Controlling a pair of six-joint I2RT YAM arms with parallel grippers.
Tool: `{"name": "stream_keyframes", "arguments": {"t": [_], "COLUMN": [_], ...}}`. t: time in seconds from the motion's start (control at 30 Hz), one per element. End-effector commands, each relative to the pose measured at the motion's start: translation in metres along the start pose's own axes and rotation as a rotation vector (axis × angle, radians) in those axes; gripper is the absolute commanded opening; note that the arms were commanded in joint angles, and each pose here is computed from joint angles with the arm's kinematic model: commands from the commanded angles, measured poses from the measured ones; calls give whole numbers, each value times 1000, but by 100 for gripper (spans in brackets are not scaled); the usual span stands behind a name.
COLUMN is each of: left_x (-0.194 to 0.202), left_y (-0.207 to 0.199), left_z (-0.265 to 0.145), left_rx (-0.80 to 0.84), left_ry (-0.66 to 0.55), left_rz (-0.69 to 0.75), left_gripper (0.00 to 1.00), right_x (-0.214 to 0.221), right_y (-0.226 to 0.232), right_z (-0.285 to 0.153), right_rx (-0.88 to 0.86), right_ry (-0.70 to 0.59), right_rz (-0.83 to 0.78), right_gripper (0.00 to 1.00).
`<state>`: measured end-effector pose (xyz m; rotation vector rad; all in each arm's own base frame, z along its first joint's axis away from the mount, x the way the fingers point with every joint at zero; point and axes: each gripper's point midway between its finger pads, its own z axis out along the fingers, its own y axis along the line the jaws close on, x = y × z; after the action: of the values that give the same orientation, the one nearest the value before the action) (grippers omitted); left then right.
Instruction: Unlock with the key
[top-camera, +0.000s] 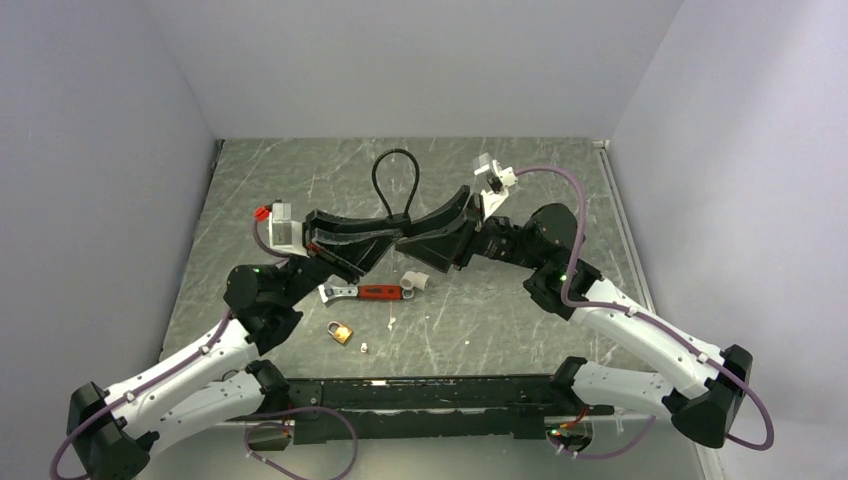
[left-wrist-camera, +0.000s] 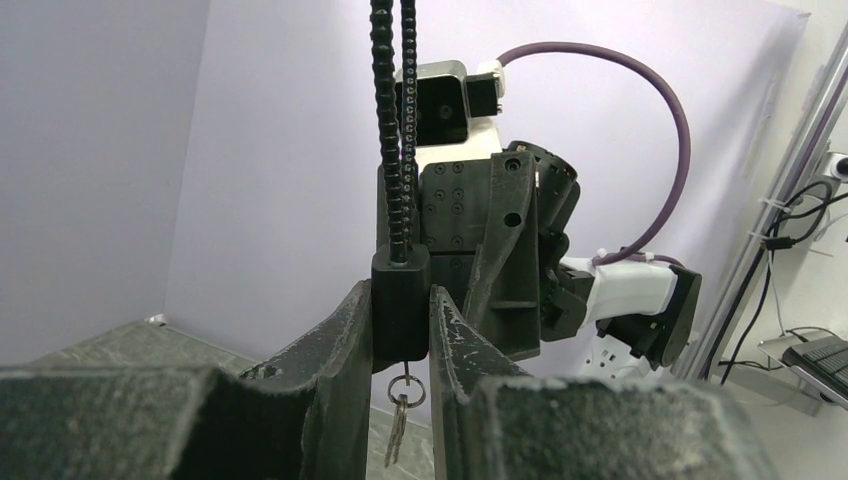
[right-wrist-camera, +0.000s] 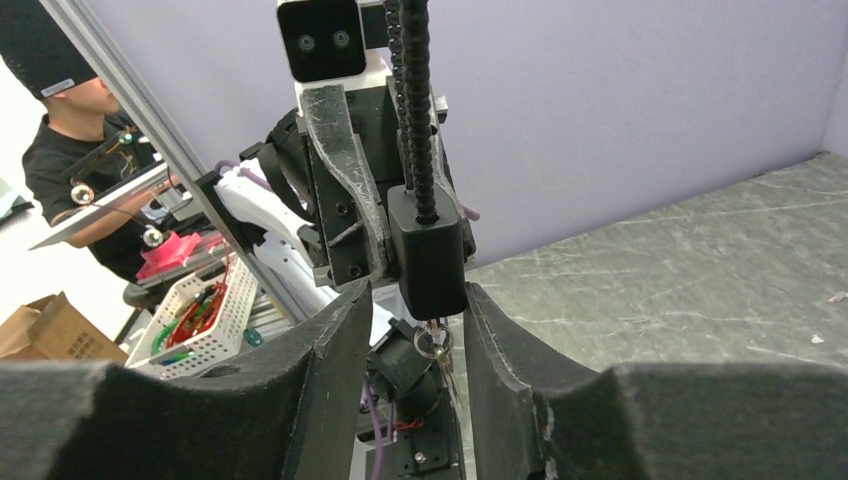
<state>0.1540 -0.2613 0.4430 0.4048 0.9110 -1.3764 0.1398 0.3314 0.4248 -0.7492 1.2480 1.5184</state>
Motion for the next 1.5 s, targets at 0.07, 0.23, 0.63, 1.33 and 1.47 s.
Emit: {"name": "stream_keyframes", "arguments": {"t": [0.07, 0.23, 0.63, 1.33, 1.47], "left_x": [-25, -25, -19, -17, -16], "left_y": [3, 14, 24, 26, 27], "left_z": [7, 1, -4, -5, -6], "left_rx": [-25, -94, -135, -141, -145], "left_ry": [-92, -98, -106, -114, -112], "left_rz": [24, 29, 19, 6, 5], "left_gripper": [0, 0, 0, 0, 0], "right_x": [-2, 0, 14, -8, -10], "right_y": [12, -6, -25, -22, -21], "right_z": [1, -6, -6, 9, 10], "right_rx": [-65, 46, 83, 44, 38], "right_ry": [-6, -22, -48, -132, -137], "right_rz": [-19, -44, -72, -78, -77], "right_gripper": [53, 78, 57, 31, 22]}}
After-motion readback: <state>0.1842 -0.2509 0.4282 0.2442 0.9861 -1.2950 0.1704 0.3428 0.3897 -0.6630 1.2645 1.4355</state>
